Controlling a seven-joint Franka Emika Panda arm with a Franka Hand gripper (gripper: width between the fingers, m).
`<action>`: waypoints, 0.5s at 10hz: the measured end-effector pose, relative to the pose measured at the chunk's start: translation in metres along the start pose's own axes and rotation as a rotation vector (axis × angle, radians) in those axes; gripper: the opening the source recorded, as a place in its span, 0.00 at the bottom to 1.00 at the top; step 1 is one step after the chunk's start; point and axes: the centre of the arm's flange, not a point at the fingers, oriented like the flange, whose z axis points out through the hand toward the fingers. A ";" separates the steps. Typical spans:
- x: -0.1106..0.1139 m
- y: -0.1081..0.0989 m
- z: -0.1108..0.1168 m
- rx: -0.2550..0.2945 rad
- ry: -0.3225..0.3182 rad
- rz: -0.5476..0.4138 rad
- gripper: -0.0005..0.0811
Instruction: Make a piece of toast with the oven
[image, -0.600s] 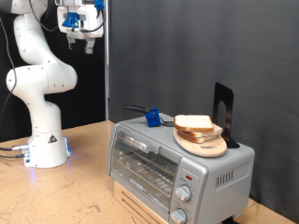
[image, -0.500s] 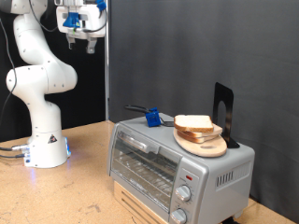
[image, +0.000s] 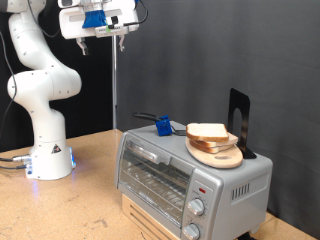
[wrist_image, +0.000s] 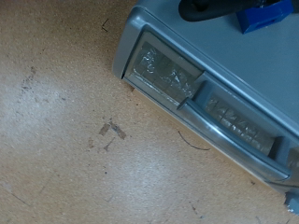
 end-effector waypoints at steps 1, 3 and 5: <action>-0.001 0.001 0.000 -0.002 -0.015 0.005 0.85; -0.004 0.000 0.003 -0.018 -0.109 -0.212 0.85; -0.007 -0.010 0.019 -0.004 -0.168 -0.463 0.85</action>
